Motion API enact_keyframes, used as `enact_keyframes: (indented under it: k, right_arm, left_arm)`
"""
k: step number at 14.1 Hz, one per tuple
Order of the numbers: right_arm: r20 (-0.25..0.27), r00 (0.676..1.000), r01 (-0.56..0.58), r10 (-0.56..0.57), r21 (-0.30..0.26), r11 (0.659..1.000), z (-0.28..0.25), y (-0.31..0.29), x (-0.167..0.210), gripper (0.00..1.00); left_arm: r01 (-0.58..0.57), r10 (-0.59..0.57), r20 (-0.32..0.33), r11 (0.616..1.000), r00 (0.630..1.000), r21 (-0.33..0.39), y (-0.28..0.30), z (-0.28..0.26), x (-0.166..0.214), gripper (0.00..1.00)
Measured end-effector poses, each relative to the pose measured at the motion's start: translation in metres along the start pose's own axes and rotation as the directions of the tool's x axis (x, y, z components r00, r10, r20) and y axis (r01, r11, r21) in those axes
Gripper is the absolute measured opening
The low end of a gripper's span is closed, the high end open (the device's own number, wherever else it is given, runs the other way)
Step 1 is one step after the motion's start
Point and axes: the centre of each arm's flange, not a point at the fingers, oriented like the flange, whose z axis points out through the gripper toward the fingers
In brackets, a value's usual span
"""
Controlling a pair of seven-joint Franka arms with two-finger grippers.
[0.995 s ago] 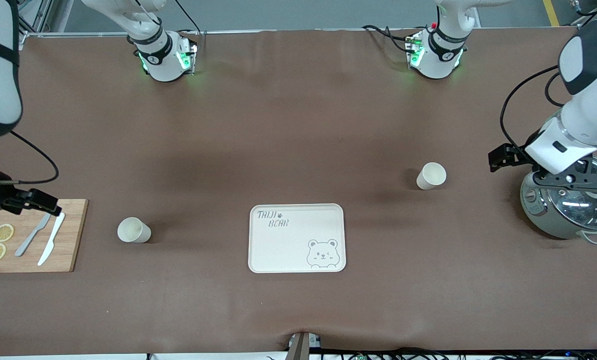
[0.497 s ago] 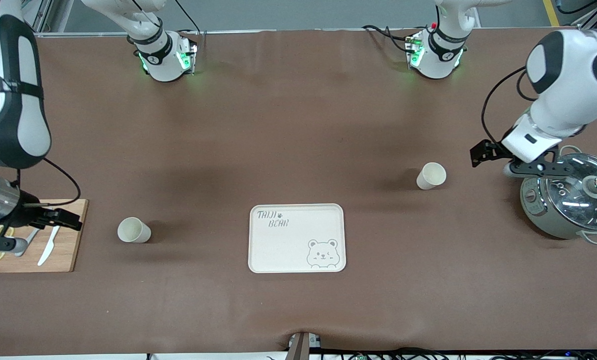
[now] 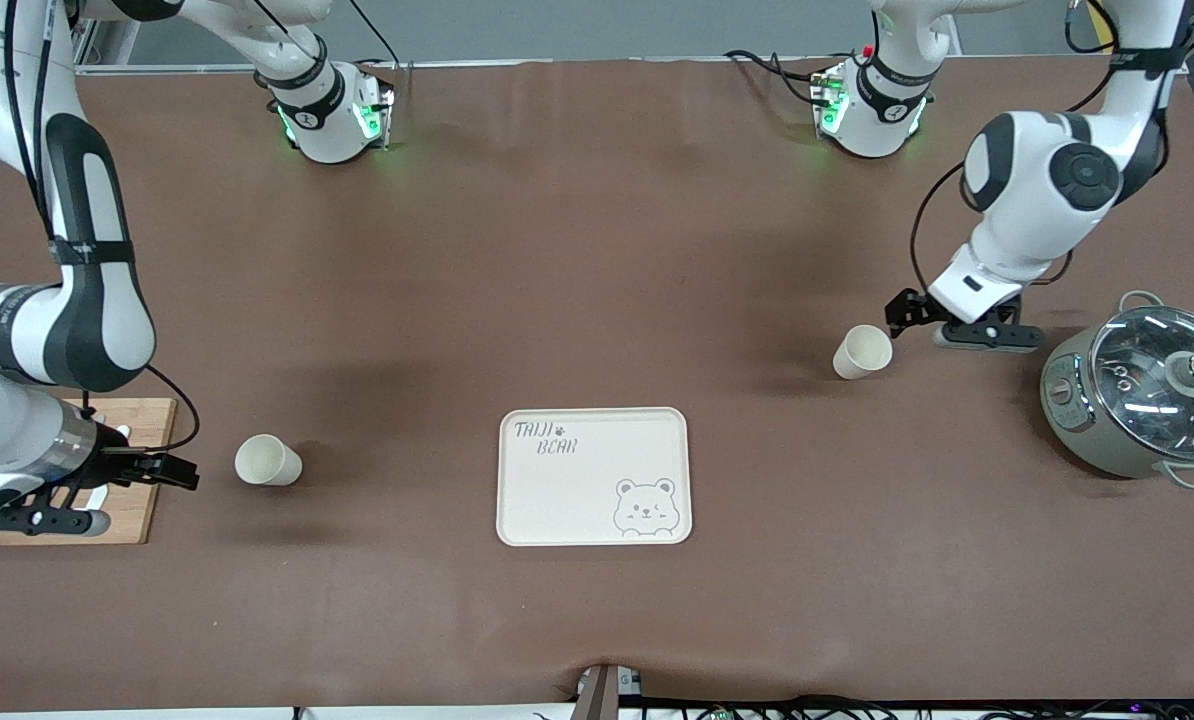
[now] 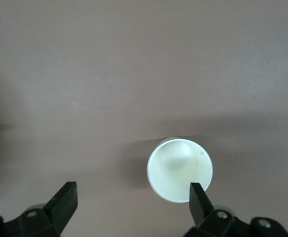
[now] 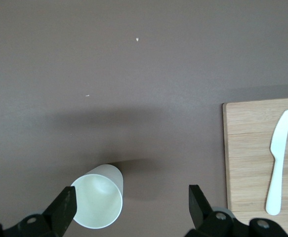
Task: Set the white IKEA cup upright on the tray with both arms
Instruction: 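Close the right gripper on its cup while the left gripper grasps its cup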
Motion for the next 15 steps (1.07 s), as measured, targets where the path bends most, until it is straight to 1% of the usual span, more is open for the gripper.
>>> enact_keyframes:
  k: [7,12,15]
  right_arm:
    - [0.043,0.999,0.001,-0.001,-0.001,1.0,0.042,0.0,-0.001,1.0]
    - [0.061,0.997,0.044,-0.043,-0.001,0.999,0.058,0.005,-0.003,1.0]
    - [0.081,0.996,0.047,-0.047,0.001,0.999,0.068,0.005,-0.008,1.0]
  left_arm:
    - [0.005,-0.006,-0.012,1.0,1.0,-0.02,0.008,0.043,0.003,1.0]
    - [0.008,-0.009,-0.015,1.0,1.0,-0.029,0.008,0.067,0.003,1.0]
    - [0.011,-0.011,0.011,0.999,1.0,-0.035,0.008,0.087,-0.002,1.0]
